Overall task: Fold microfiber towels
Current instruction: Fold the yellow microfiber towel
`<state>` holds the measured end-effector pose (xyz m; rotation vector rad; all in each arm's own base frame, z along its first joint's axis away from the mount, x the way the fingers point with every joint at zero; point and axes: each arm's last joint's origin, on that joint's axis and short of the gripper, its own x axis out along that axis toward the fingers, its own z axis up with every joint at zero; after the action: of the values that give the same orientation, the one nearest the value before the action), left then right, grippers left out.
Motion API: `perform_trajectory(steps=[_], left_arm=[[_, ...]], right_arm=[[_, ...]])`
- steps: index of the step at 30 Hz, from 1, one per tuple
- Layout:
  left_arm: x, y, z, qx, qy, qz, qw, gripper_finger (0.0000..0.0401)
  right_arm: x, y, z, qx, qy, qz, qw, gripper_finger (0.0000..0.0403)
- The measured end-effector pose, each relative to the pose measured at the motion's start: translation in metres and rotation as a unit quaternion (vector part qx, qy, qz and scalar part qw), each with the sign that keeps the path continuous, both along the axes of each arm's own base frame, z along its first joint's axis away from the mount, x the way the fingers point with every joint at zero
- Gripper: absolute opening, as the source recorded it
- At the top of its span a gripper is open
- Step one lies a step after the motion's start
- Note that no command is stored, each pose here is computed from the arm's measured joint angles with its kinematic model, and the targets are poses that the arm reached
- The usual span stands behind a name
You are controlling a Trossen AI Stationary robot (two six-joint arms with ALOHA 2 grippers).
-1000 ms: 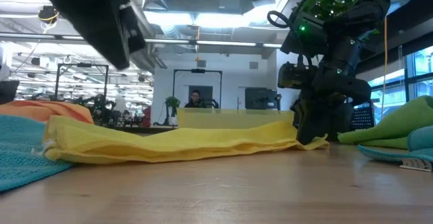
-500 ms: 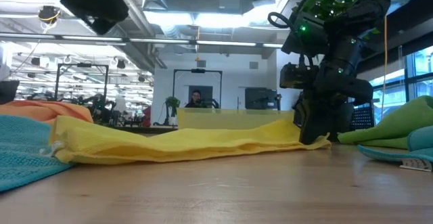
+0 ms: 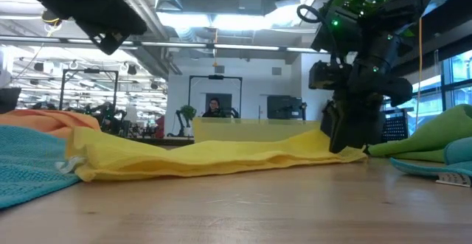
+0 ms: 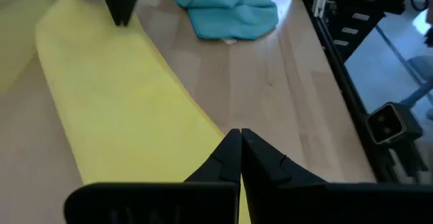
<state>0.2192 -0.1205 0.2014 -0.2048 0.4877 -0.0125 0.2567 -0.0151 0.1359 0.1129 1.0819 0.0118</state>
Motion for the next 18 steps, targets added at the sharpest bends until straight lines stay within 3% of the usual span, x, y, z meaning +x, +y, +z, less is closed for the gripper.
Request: perform_trajectory(steps=[8,18], left_arm=[[0.001,0.0,0.001,0.044,-0.03,-0.023,0.998,0.0],[-0.017,0.018,-0.03,0.003,-0.124,-0.009,0.992,0.0]], right_arm=[[0.0,0.012,0.007,0.001,-0.012,0.014,1.0,0.0142],[0.011,0.027,0.031,-0.059,-0.075,0.056,0.994,0.0151]])
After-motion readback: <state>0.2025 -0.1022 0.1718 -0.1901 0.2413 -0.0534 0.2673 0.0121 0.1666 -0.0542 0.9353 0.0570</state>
